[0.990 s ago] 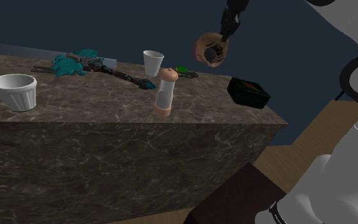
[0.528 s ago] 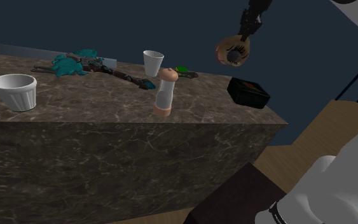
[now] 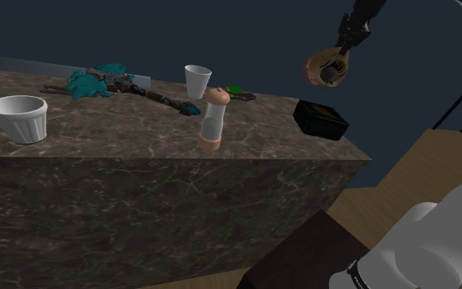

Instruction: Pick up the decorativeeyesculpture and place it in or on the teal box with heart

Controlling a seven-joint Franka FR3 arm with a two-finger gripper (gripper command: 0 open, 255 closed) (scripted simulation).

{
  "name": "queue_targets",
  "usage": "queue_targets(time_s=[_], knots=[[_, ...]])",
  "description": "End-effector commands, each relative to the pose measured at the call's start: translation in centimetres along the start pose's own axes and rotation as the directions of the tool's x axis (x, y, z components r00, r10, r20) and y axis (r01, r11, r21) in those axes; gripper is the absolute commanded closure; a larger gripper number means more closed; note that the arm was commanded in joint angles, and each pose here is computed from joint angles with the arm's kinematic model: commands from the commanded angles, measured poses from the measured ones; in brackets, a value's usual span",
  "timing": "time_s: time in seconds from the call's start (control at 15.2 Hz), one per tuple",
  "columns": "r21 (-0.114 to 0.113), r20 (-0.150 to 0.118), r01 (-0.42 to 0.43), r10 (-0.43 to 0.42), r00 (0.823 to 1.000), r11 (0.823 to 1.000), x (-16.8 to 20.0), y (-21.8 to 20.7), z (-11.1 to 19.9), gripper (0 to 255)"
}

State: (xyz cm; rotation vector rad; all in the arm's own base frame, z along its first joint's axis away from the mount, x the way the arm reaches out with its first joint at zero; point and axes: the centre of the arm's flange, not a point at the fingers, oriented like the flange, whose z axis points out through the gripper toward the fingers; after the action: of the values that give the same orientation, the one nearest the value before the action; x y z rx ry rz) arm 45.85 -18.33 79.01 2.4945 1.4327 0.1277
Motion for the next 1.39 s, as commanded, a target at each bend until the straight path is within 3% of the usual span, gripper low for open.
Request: queue_targets(time_s=[0.0, 0.4, 1.32], knots=[[-0.002, -0.001, 0.002, -0.002, 1.000, 1.000, -2.7, -0.1, -0.7, 255], [-0.002, -0.001, 0.002, -0.002, 1.000, 1.000, -10.7, 0.1, -1.8, 255], [-0.002, -0.001, 0.002, -0.002, 1.000, 1.000, -10.3, -1.9, 5.3, 255]])
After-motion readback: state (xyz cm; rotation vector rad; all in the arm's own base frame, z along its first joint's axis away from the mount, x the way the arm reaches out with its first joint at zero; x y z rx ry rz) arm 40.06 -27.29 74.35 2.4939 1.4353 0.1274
